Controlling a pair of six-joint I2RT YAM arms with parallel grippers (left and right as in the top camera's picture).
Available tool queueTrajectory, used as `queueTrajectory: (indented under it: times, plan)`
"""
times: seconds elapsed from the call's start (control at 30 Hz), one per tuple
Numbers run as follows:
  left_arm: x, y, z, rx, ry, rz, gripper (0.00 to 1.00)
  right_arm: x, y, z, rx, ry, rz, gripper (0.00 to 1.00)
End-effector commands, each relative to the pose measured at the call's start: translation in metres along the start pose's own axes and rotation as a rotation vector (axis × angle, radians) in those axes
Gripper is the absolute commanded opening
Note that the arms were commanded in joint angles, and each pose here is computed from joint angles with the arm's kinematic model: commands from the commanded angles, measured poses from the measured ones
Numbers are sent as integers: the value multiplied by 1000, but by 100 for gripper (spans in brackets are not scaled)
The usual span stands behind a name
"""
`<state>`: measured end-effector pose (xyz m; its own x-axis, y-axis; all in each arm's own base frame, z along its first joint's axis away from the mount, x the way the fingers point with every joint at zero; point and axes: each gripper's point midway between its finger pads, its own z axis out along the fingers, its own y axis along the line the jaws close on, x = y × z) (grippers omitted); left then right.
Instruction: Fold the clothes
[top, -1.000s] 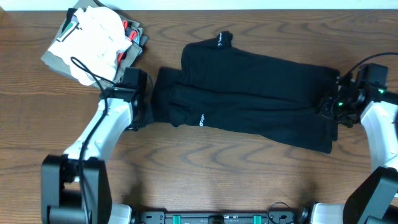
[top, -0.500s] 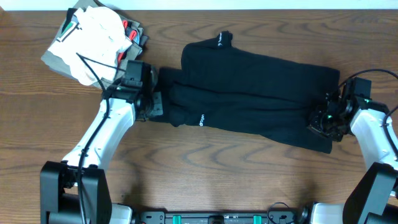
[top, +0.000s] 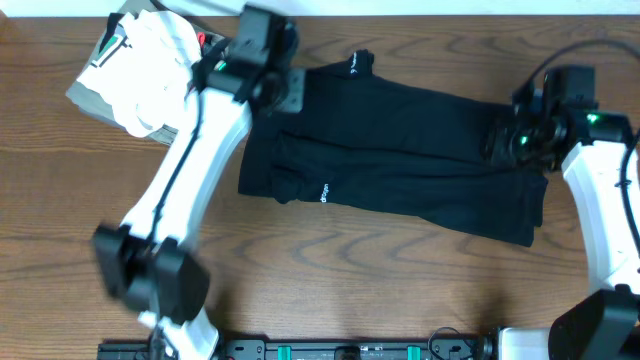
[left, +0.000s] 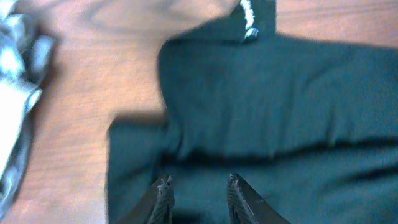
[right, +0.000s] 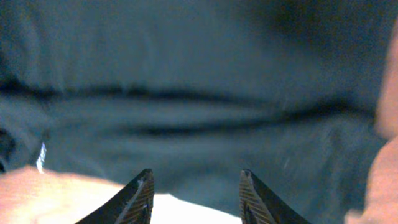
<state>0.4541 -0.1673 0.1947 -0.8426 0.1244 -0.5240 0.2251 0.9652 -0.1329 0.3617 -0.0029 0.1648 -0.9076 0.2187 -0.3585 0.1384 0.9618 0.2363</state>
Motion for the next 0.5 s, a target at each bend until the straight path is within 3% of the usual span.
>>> queueTrajectory:
  times: [0.0,0.13,0.47]
  plan:
    - [-20,-8,45,11,18,48,32,-34,2,-20,33,-109,-50,44]
    - [-55,-12,90,23,-58,54,38,-50,5,-22,27,-155,-59,44]
    - [-99,-43,163,94,-286,108,62,-33,-1,-6,45,-58,-69,40]
